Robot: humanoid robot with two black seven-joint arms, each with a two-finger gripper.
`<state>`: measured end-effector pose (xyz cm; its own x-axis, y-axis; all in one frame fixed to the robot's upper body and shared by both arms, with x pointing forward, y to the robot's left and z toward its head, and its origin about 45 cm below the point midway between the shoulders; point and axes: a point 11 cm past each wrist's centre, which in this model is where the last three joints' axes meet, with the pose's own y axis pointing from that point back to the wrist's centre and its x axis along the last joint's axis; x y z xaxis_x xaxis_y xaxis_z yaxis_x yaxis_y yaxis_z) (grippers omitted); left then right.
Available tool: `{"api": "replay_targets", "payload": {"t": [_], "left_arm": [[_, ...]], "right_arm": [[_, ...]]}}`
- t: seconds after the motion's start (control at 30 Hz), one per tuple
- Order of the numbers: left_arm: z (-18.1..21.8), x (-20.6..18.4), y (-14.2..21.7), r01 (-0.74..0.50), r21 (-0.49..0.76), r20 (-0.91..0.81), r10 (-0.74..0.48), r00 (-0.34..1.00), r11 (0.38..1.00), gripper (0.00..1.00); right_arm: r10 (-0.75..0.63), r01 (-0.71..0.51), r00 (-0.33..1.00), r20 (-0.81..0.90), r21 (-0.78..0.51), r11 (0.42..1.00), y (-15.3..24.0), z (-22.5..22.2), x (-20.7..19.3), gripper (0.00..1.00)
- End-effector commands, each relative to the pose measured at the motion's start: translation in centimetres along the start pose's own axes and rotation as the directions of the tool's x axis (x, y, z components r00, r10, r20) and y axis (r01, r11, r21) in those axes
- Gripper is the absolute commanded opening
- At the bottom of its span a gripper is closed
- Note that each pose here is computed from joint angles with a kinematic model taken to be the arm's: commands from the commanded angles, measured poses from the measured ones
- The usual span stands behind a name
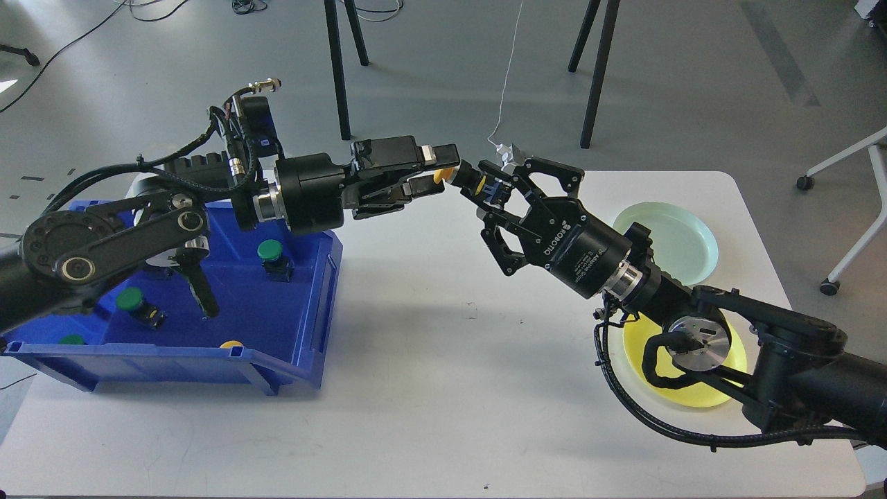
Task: Pass button and place on color plate
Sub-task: 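Carry the button with the right gripper and release it on the yellow plate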
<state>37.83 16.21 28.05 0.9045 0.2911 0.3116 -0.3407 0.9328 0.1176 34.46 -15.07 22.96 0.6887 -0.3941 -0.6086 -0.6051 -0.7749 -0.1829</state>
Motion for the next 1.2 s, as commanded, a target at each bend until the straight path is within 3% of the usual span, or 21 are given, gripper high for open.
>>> {"api": "replay_targets", "payload": {"t": [0.0, 0.2, 0.33, 0.47, 0.6, 0.77, 0.87, 1.03, 1.17], "left_arm": [[0.0, 0.0, 0.0, 0.0, -0.001, 0.0, 0.0, 1.0, 1.0, 0.82], [0.1, 0.3, 0.1, -0.02, -0.013, -0.029, 0.019, 0.999, 1.0, 0.83], [-0.2, 0.4, 0.2, -0.024, -0.009, -0.039, 0.024, 0.999, 1.0, 0.84], [-0.2, 0.4, 0.2, -0.024, -0.009, -0.039, 0.024, 0.999, 1.0, 0.84], [-0.2, 0.4, 0.2, -0.023, -0.009, -0.04, 0.022, 0.999, 1.0, 0.84], [-0.1, 0.4, 0.2, -0.025, -0.009, -0.04, 0.024, 0.999, 1.0, 0.84], [-0.2, 0.4, 0.3, -0.025, -0.009, -0.042, 0.025, 0.999, 1.0, 0.84], [-0.2, 0.4, 0.3, -0.025, -0.009, -0.042, 0.025, 0.999, 1.0, 0.84], [-0.2, 0.4, 0.3, -0.026, -0.01, -0.043, 0.025, 0.999, 1.0, 0.85]], "right_arm": [[0.041, -0.041, 0.999, -0.012, -0.004, 0.999, 2.2, -0.7, 0.8, 0.01], [0.279, -0.28, 0.949, -0.146, 0.014, 0.96, 10.1, -4.5, 5.1, 0.01], [0.499, -0.516, 0.815, -0.294, 0.02, 0.856, 17.1, -6.5, 7.9, 0.01], [0.614, -0.692, 0.638, -0.465, 0.003, 0.721, 22.4, -5.7, 9.5, 0.01], [0.609, -0.788, 0.473, -0.636, 0.004, 0.616, 25.6, -3.7, 10.1, 0.01], [0.559, -0.83, 0.303, -0.772, 0.075, 0.553, 26.7, -2.7, 10.3, 0.01], [0.532, -0.834, 0.259, -0.806, 0.092, 0.545, 27.1, -2.8, 10.3, 0.03], [0.394, -0.838, 0.253, -0.883, 0.003, 0.546, 28.9, -0.3, 10.3, 0.04], [0.382, -0.846, 0.253, -0.889, -0.012, 0.533, 29.1, 1.4, 10.9, 0.07]]}}
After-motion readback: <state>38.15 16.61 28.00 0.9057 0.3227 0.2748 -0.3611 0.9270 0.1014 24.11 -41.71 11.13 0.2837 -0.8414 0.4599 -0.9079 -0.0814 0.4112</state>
